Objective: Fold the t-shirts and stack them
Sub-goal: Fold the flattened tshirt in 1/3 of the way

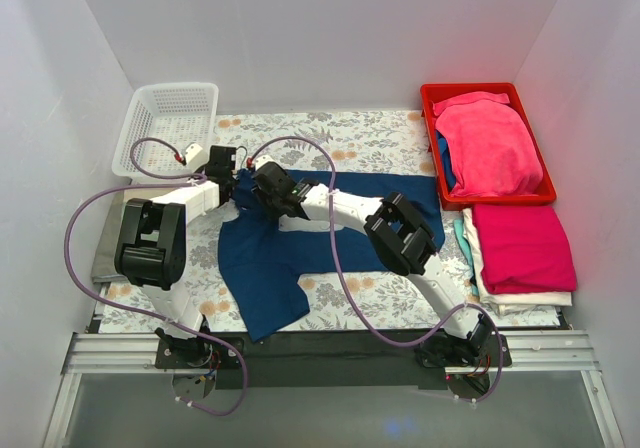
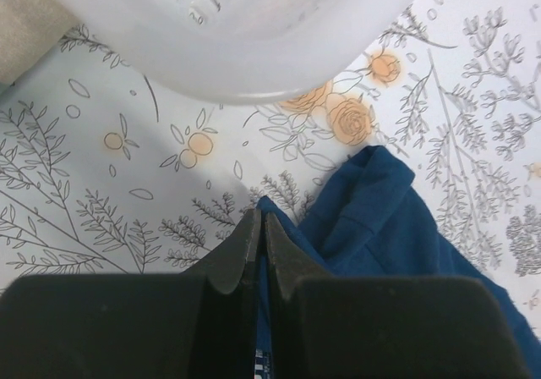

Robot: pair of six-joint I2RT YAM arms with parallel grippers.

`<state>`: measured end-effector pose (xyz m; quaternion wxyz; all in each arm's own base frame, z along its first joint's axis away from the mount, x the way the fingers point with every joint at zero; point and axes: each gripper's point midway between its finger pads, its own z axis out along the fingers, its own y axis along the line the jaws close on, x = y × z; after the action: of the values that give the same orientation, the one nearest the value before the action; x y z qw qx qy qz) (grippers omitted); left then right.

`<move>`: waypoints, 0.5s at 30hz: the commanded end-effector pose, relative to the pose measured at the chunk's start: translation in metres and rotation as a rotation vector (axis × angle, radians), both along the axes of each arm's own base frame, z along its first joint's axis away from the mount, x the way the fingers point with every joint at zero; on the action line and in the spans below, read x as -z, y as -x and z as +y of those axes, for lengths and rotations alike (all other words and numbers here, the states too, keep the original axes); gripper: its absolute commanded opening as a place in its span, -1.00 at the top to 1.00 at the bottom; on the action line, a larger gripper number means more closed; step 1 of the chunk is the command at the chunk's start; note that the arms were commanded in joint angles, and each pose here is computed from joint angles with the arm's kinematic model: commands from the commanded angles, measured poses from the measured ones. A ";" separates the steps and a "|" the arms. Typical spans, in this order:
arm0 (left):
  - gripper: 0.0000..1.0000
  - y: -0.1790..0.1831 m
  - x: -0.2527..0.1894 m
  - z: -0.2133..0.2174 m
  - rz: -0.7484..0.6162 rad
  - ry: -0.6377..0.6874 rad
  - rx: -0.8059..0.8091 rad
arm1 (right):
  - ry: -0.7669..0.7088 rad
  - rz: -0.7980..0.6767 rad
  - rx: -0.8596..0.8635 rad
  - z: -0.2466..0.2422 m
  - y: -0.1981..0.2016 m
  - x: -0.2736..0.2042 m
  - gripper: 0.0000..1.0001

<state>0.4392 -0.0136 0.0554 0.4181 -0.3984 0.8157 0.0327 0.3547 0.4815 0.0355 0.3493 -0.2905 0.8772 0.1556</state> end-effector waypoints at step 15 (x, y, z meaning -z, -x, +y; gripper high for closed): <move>1.00 -0.029 -0.082 0.004 -0.215 0.019 -0.009 | -0.014 -0.102 0.007 0.007 -0.021 -0.045 0.22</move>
<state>0.4563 -0.0128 0.0897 0.4542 -0.4025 0.7947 0.0080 0.3678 0.4802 0.0503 0.3705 -0.2989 0.8698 0.1294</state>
